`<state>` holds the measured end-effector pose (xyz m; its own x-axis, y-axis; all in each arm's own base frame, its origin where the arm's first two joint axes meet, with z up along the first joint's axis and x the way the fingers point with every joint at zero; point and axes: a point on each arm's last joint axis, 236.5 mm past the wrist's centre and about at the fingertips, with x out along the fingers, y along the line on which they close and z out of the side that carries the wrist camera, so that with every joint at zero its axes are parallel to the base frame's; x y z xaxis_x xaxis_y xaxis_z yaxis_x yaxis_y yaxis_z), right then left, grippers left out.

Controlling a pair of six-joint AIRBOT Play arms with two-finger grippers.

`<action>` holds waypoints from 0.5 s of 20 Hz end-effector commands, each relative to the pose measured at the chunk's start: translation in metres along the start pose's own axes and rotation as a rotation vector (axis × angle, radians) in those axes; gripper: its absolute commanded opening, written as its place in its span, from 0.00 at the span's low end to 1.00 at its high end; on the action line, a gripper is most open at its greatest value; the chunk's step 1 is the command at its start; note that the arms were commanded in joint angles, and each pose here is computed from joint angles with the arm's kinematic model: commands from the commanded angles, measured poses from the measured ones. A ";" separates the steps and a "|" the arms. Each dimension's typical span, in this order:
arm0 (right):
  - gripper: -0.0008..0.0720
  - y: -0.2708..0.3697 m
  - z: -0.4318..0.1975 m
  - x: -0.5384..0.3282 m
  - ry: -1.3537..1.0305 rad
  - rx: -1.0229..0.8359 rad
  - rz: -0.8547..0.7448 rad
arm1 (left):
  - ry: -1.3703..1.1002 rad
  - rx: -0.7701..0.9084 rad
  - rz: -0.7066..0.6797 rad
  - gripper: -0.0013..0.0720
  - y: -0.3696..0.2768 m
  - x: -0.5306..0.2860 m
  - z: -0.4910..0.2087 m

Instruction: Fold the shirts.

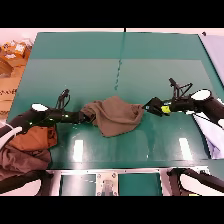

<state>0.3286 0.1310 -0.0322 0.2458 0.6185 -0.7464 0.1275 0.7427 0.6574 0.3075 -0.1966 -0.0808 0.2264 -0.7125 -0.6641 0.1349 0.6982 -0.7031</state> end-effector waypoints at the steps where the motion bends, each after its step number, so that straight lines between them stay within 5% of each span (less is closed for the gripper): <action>1: 0.58 0.015 -0.006 0.017 0.014 0.000 0.034 | 0.005 -0.003 -0.031 0.05 -0.002 0.007 -0.002; 10: 0.57 -0.016 0.030 0.003 -0.094 0.083 0.004 | 0.076 0.047 0.043 0.05 0.016 0.007 -0.019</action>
<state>0.3424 0.1304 -0.0369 0.2878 0.6210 -0.7291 0.1667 0.7172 0.6766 0.2984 -0.1951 -0.0957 0.1827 -0.6986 -0.6918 0.1667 0.7155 -0.6784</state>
